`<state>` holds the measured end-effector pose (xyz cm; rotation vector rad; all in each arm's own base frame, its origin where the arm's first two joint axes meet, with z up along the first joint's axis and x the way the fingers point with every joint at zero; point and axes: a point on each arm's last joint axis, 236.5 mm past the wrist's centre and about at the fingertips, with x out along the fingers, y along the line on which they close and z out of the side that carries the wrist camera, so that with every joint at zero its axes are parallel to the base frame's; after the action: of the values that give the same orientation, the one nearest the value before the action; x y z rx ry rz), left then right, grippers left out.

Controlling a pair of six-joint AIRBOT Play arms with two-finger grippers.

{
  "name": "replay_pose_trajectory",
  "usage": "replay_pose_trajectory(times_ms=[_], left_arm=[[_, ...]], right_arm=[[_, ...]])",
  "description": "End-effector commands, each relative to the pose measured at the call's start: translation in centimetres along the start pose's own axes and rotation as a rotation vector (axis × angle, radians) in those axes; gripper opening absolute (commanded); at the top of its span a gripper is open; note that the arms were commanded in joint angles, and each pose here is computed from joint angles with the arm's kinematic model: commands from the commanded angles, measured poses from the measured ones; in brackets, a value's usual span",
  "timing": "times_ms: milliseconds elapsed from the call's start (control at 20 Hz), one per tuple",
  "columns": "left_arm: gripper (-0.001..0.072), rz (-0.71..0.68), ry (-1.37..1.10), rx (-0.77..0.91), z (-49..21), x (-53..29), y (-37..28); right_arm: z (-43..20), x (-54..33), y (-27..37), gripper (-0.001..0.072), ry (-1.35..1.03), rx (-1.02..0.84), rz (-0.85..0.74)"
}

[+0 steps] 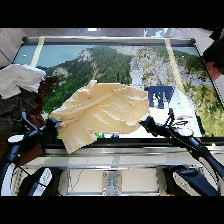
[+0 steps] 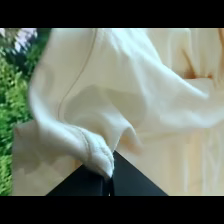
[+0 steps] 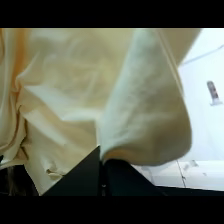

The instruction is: Fold the shirts.

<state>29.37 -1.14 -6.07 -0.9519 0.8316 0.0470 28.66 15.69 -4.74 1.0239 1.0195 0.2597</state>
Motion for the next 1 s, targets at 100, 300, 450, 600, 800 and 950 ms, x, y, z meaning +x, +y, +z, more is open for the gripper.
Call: replay_pose_trajectory(times_ms=[100,300,450,600,800,950], left_arm=[[0.0009,-0.203,-0.227,0.178,5.9,-6.3,-9.8],[0.0008,-0.282,-0.66,0.449,11.8,-21.7,-20.5],[0.0007,-0.045,-0.781,0.671,11.9,-30.0,-23.4],[0.0007,0.027,-0.841,0.835,10.7,-35.6,-28.1],[0.0007,0.03,-0.812,0.938,10.9,-37.2,-31.0],[0.0008,-0.119,-0.577,0.881,11.0,-32.3,-30.6]], right_arm=[[1.8,-5.1,8.8,0.001,-0.039,-0.557,0.059],[3.3,-16.1,18.5,0.001,-0.252,-0.944,0.032],[4.1,-28.6,26.7,0.0009,-0.61,-1.097,0.034],[2.6,-36.9,32.7,0.0008,-0.816,-1.193,0.1],[4.8,-39.1,34.5,0.0007,-0.887,-1.23,0.017],[9.6,-34.1,30.9,0.0007,-0.741,-1.209,-0.192]])
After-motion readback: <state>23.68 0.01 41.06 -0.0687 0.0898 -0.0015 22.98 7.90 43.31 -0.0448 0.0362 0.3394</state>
